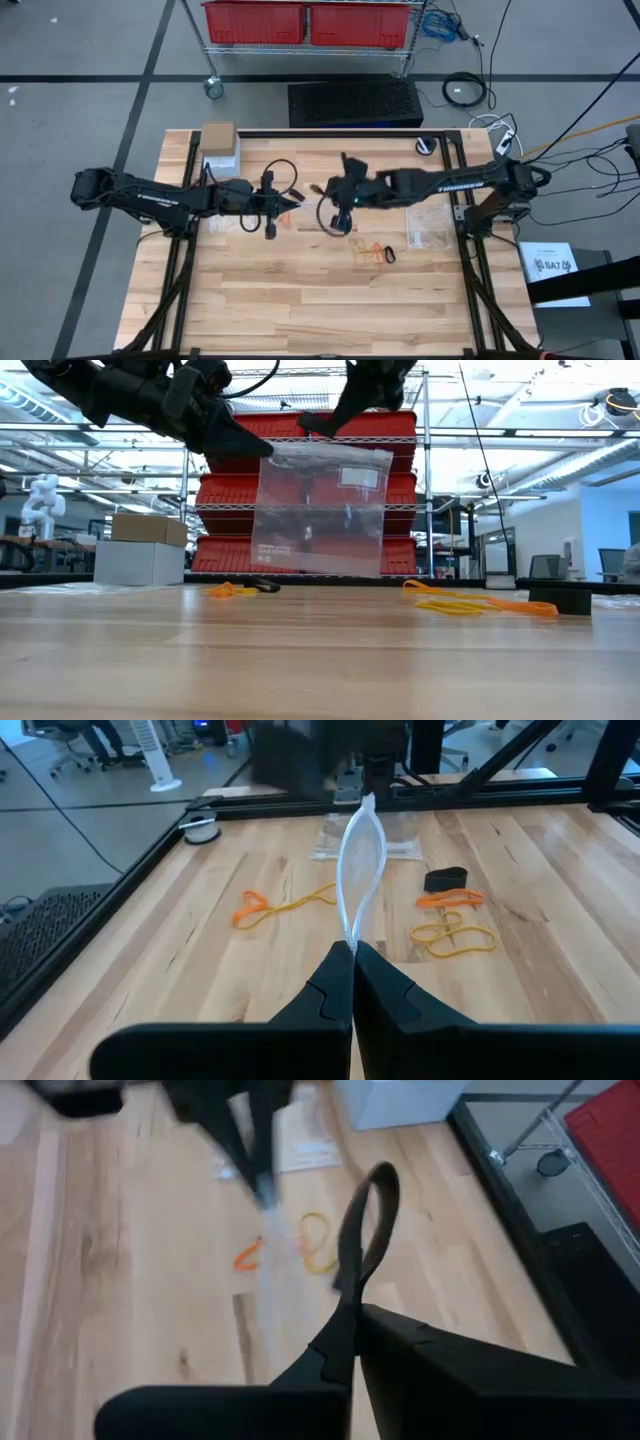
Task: Sort rubber bands
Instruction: Put the top black rubber band into the transparent zip bag, then put the bottom black rubber band into the transparent zip bag, then put the black rubber band into the transparent zip bag
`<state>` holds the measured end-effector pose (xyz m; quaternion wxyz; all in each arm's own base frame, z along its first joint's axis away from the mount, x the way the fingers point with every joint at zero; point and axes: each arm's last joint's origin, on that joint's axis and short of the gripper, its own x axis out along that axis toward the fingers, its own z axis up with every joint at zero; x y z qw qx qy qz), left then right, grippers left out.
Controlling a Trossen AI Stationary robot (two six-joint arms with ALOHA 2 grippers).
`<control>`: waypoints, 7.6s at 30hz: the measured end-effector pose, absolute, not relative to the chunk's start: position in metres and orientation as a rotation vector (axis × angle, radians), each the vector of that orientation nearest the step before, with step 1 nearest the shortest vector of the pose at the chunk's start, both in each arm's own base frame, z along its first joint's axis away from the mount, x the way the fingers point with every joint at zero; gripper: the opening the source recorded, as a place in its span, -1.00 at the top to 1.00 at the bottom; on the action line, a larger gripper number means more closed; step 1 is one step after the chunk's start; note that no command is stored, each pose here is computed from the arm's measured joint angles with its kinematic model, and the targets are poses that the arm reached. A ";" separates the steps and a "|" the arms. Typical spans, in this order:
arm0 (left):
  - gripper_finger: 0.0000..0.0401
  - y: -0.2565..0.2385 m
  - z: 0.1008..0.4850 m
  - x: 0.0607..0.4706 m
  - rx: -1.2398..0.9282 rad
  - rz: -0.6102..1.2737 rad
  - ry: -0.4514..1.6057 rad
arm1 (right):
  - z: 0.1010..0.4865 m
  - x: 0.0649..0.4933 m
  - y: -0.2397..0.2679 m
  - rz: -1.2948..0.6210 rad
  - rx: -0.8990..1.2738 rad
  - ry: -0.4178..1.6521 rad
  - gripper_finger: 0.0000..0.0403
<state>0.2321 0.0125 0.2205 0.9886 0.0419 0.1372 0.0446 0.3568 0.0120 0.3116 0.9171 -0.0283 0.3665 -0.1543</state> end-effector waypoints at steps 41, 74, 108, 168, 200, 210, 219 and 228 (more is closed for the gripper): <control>0.99 0.013 0.221 0.232 0.083 0.097 0.273 | 0.288 0.359 0.022 -0.276 0.015 0.911 0.31; 0.99 0.015 0.220 0.232 0.084 0.107 0.281 | 0.208 0.269 0.107 -0.936 0.848 1.330 -0.17; 0.99 0.016 0.220 0.232 0.085 0.108 0.282 | 0.174 0.258 0.108 -0.849 0.781 1.329 0.98; 0.99 0.018 0.220 0.232 0.076 0.089 0.280 | 0.286 0.370 0.033 -0.332 -0.029 0.963 0.61; 0.99 0.035 0.243 0.166 0.041 0.382 0.148 | 0.244 0.380 0.022 -0.353 0.226 0.784 0.00; 0.99 0.033 0.253 0.145 0.046 0.441 0.109 | 0.157 0.422 -0.004 -0.364 0.169 0.650 0.15; 0.99 0.033 0.251 0.143 0.065 0.460 0.138 | 0.124 0.448 -0.034 -0.524 0.137 0.681 0.16; 0.99 0.033 0.251 0.143 0.067 0.460 0.142 | 0.112 0.448 -0.051 -0.499 0.204 0.718 0.23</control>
